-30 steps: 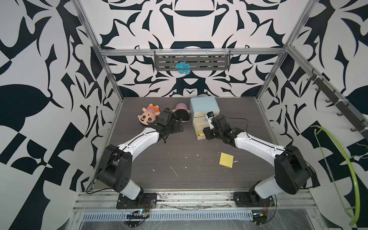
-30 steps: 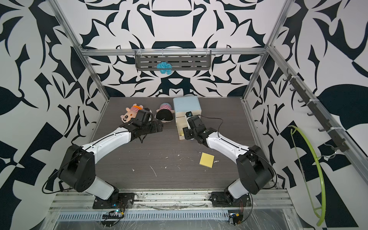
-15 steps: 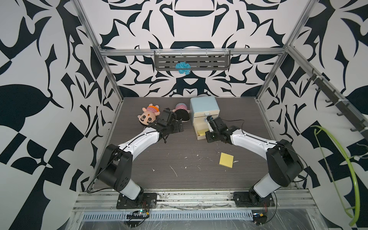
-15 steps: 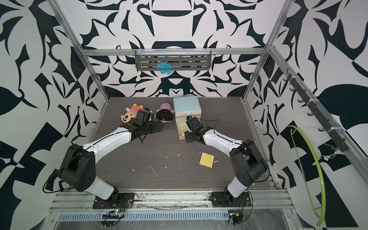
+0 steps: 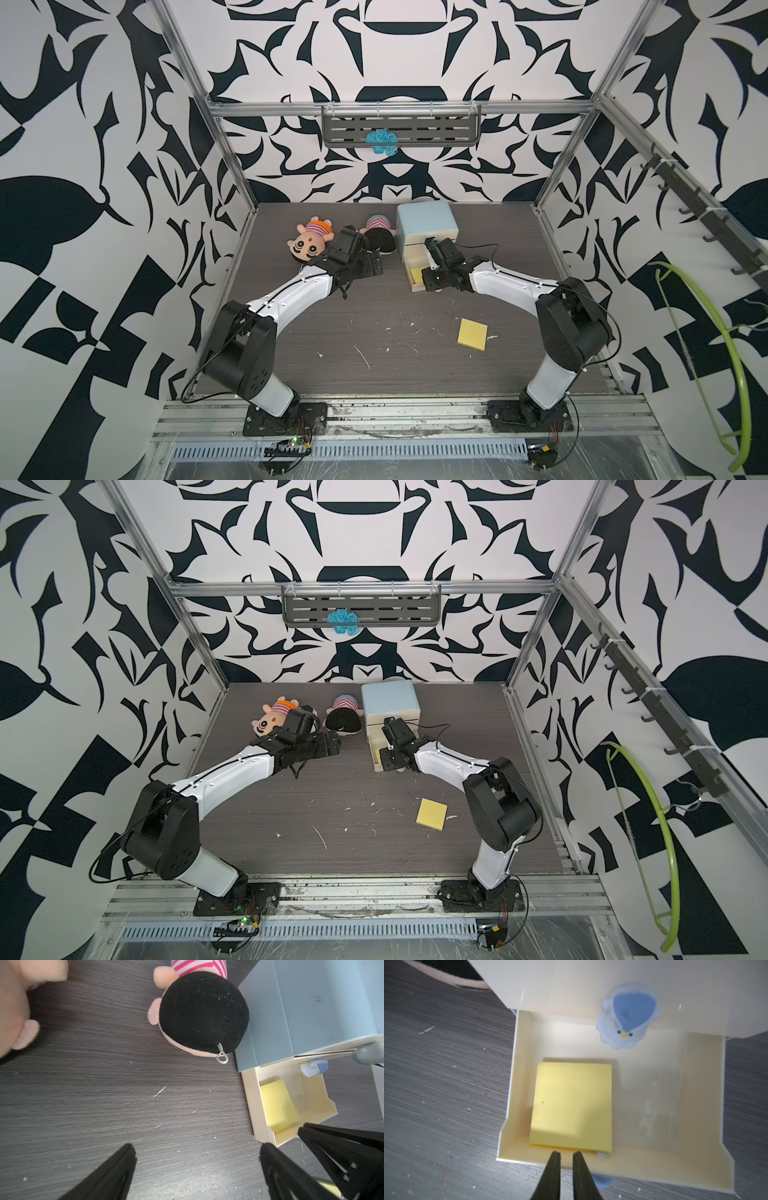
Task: Please put the sticky notes in the drawer by color
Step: Adjust the sticky notes in the drawer, then pick up the sticky notes from the center of the board.
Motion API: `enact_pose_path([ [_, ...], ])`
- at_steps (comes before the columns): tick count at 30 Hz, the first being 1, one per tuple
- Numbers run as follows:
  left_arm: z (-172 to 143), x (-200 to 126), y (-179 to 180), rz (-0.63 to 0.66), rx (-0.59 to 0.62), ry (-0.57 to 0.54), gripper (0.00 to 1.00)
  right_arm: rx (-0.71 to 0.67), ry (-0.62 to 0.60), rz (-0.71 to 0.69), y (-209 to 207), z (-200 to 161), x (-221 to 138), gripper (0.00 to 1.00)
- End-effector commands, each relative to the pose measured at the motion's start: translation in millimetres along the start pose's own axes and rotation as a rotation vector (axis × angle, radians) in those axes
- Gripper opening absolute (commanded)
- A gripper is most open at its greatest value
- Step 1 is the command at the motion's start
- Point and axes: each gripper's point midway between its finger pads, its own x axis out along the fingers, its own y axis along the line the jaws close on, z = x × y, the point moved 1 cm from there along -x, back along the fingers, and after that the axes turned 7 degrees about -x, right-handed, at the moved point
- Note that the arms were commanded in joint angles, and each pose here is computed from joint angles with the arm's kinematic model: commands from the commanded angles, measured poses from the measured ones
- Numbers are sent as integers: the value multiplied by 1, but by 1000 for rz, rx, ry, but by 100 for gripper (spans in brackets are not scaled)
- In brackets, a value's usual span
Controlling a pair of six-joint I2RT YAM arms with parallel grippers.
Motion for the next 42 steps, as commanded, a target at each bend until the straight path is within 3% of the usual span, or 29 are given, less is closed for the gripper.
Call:
enact_pose_path([
  [1, 2, -2, -1, -1, 12, -3, 99, 0, -87, 11, 2, 27, -14, 21],
  [7, 4, -3, -6, -28, 14, -6, 99, 31, -129, -28, -9, 16, -41, 29],
  [9, 3, -5, -10, -51, 23, -15, 99, 74, -120, -96, -24, -1, -53, 46],
  [12, 0, -9, -21, -84, 80, -38, 99, 145, -60, -223, -48, -39, -73, 63],
  [18, -25, -23, -61, -213, 301, -73, 99, 309, 132, -406, -79, -130, -98, 84],
  [24, -58, -41, -86, -414, 493, -53, 99, 376, 234, -324, -65, -169, -87, 91],
  [33, -116, -69, -101, -686, 852, 12, 99, 423, 237, -267, -46, -180, -65, 95],
  [42, -150, -87, -97, -827, 1033, 40, 99, 403, 256, -282, -35, -188, -56, 96],
])
